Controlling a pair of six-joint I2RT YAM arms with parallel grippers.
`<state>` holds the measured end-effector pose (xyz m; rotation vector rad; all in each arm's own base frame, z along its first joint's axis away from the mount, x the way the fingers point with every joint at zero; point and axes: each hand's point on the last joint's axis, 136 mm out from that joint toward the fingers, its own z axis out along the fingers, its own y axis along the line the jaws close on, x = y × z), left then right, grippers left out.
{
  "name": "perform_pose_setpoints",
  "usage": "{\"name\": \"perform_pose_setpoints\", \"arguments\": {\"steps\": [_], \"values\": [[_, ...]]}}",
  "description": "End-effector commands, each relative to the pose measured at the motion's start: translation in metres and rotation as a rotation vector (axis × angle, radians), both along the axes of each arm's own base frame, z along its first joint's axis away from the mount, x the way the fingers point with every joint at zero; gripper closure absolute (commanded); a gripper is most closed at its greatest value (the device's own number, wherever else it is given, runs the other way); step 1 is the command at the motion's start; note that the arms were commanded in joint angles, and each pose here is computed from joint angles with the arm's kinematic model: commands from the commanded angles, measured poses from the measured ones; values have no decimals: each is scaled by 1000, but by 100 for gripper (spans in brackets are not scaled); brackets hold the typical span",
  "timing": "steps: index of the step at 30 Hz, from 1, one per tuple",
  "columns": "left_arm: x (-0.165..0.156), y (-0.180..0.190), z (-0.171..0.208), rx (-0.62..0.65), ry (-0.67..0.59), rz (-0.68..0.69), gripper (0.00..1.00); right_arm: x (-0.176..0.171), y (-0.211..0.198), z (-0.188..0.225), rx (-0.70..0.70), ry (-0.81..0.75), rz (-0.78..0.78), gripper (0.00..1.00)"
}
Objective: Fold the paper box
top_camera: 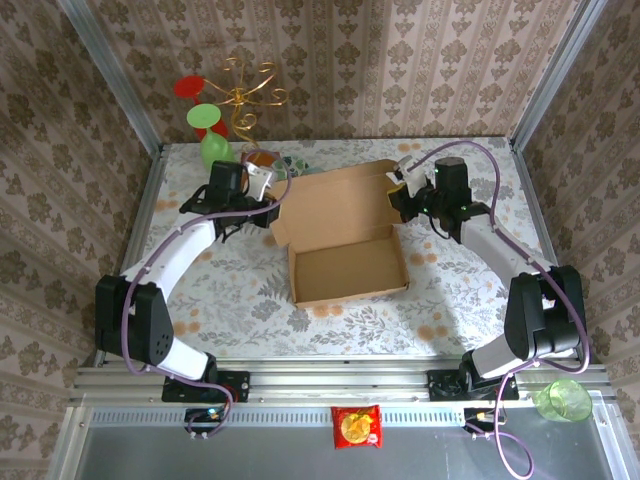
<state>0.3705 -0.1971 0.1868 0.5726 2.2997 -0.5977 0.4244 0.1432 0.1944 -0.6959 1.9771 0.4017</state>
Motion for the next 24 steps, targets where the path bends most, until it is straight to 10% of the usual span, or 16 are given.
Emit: {"name": "perform_pose_setpoints", "arguments": {"steps": [1,24], "values": [[15,-1,18,-20,-39,132,100,6,-3,21,58,-96,-100,100],[59,-83,52,-335,-413,262,100,28,-28,-1,269,-234,-566,96]]}}
